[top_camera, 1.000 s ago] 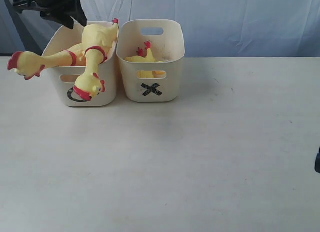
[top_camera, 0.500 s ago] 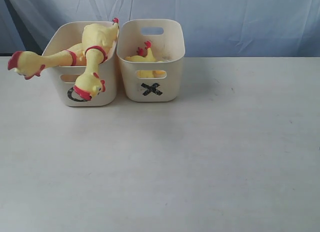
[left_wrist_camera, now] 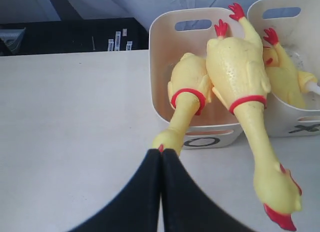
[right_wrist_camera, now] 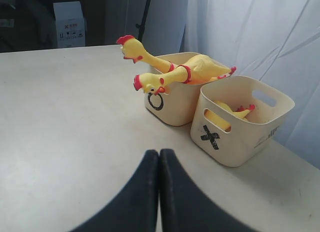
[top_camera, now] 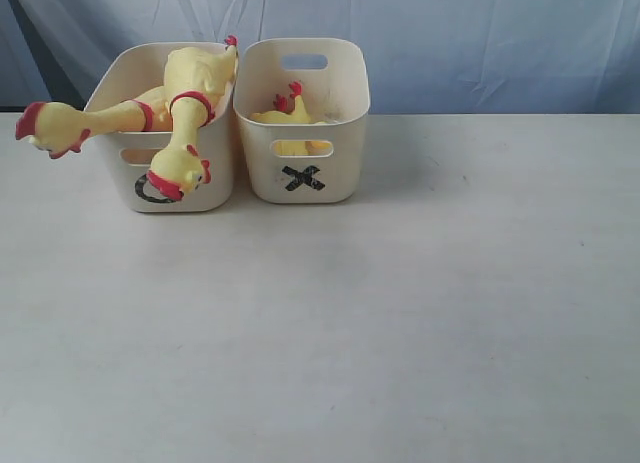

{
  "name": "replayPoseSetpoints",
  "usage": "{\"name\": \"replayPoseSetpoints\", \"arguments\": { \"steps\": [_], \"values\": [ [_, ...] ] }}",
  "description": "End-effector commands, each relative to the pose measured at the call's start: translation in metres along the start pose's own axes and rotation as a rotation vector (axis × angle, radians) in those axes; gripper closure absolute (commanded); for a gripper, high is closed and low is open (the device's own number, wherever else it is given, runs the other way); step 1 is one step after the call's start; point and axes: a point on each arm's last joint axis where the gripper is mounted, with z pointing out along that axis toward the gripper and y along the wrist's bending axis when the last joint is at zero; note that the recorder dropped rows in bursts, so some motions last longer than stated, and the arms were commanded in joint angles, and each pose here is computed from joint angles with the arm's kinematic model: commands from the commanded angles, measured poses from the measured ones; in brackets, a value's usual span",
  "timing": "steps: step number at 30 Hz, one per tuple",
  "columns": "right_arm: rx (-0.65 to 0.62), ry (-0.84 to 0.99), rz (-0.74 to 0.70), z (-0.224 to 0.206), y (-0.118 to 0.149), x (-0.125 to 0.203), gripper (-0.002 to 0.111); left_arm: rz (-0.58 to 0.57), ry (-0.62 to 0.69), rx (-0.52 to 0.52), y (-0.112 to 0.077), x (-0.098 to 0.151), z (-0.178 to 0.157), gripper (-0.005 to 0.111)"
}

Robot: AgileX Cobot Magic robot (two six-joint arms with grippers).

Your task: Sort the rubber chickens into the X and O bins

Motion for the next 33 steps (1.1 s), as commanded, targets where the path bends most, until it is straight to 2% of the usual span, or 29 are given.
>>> {"name": "replayPoseSetpoints", "arguments": {
  "steps": [1,5,9,13,16,22,30,33],
  "values": [
    [0.008,-0.006,0.006,0.0,0.0,0.001,0.108,-0.029,-0.101,0.035,0.002,0.044,-0.024,0.107],
    [0.008,-0.006,0.006,0.0,0.0,0.001,0.108,-0.045,-0.262,0.076,0.004,0.084,-0.04,0.107],
    [0.008,-0.006,0.006,0.0,0.0,0.001,0.108,-0.01,-0.414,0.07,0.008,0.123,-0.048,0.107],
    [0.007,-0.007,0.007,0.0,0.0,0.001,0.108,0.005,-0.489,0.07,0.01,0.15,-0.054,0.107],
    [0.007,-0.007,0.007,0.0,0.0,0.001,0.108,0.007,-0.465,0.063,0.011,0.166,-0.055,0.107],
    [0.007,-0.007,0.007,0.0,0.0,0.001,0.108,0.006,-0.314,0.031,0.015,0.186,-0.058,0.107],
    [0.011,-0.024,0.002,-0.004,0.001,0.0,0.108,0.009,-0.295,0.025,0.016,0.188,-0.057,0.107],
    [0.075,-0.053,0.003,-0.011,0.001,0.0,0.108,0.01,-0.302,0.028,0.016,0.188,-0.058,0.107]
  ]
}}
